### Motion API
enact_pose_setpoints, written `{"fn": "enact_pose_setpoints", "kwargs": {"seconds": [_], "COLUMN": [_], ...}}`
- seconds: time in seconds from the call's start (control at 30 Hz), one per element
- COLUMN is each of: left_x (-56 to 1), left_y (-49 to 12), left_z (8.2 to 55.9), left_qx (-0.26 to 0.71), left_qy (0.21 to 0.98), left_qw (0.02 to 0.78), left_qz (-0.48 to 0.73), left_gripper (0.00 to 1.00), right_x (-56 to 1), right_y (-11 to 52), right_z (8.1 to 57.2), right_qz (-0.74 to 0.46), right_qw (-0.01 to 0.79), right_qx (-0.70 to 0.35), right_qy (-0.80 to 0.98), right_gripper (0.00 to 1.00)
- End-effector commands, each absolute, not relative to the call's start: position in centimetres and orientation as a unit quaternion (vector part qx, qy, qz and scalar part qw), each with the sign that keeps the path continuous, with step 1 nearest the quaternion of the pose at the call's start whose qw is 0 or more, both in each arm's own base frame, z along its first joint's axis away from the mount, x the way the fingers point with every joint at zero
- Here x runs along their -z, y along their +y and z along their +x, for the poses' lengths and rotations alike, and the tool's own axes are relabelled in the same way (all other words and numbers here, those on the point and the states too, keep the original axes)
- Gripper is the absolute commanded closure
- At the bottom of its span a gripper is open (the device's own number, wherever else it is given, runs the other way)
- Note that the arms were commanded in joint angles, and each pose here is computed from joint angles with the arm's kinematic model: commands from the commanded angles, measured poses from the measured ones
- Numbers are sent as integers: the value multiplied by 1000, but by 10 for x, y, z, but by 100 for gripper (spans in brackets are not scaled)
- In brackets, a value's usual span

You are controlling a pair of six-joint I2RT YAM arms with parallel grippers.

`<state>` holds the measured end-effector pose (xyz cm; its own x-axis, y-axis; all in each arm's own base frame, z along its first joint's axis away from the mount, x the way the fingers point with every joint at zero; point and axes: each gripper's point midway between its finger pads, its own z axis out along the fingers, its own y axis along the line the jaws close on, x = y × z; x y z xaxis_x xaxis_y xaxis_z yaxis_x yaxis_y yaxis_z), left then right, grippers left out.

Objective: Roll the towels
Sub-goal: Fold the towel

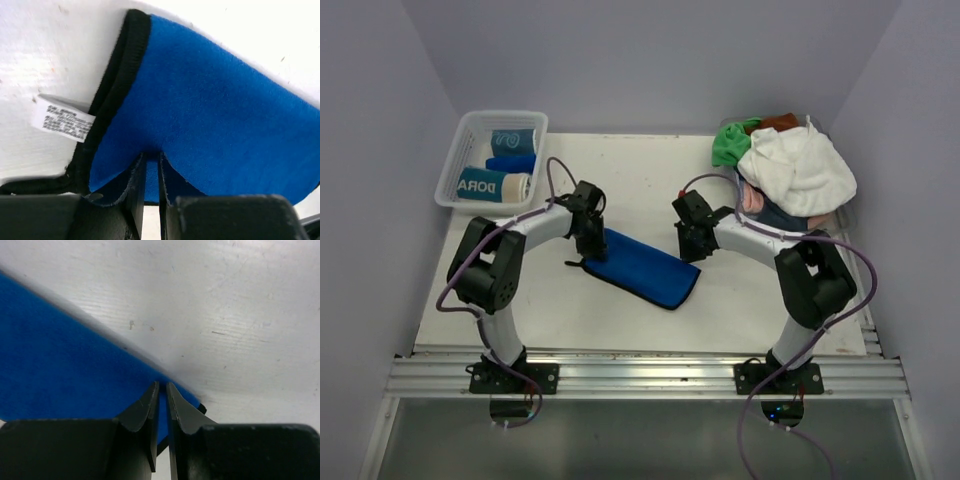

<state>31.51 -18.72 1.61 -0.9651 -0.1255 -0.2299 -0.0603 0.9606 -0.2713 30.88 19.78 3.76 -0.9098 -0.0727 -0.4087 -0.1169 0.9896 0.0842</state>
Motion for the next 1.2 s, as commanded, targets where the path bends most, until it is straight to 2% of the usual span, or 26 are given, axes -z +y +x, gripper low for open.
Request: {"fn": "enact_pose_setpoints", "kwargs": {"seconds": [0.0, 0.27, 0.33, 0.43, 0.57, 0.7, 0.8, 1.03, 1.17], "left_x": [-13, -21, -18, -52, -104, -149, -155, -104, -73], "left_y": [-187, -221, -225, -234, -237, -237, -242, -248, -250], "left_z": [336, 412, 417, 432, 435, 420, 396, 340, 329], "left_qx": [116, 131, 126, 134, 159, 191, 225, 254, 251], "left_qy": [983, 977, 979, 971, 952, 937, 931, 943, 949], "left_qw": [138, 168, 160, 198, 259, 289, 283, 213, 187], "left_qz": [-37, -1, 12, 27, 37, 40, 47, 38, 33], "left_gripper": [82, 83, 83, 83, 80, 80, 82, 87, 90], "right_x": [-20, 0, -4, -25, -55, -65, -66, -70, -58], "right_y": [193, 221, 233, 231, 217, 220, 233, 264, 272], "right_z": [292, 226, 211, 213, 232, 247, 253, 268, 267], "right_qz": [-62, -63, -69, -67, -76, -93, -100, -113, -122], "right_qw": [185, 142, 137, 170, 232, 245, 242, 238, 220], "right_qx": [-56, -104, -123, -125, -96, -88, -104, -142, -150], "right_qy": [979, 982, 981, 975, 965, 961, 959, 954, 956], "right_gripper": [86, 87, 87, 87, 80, 79, 80, 80, 80]}}
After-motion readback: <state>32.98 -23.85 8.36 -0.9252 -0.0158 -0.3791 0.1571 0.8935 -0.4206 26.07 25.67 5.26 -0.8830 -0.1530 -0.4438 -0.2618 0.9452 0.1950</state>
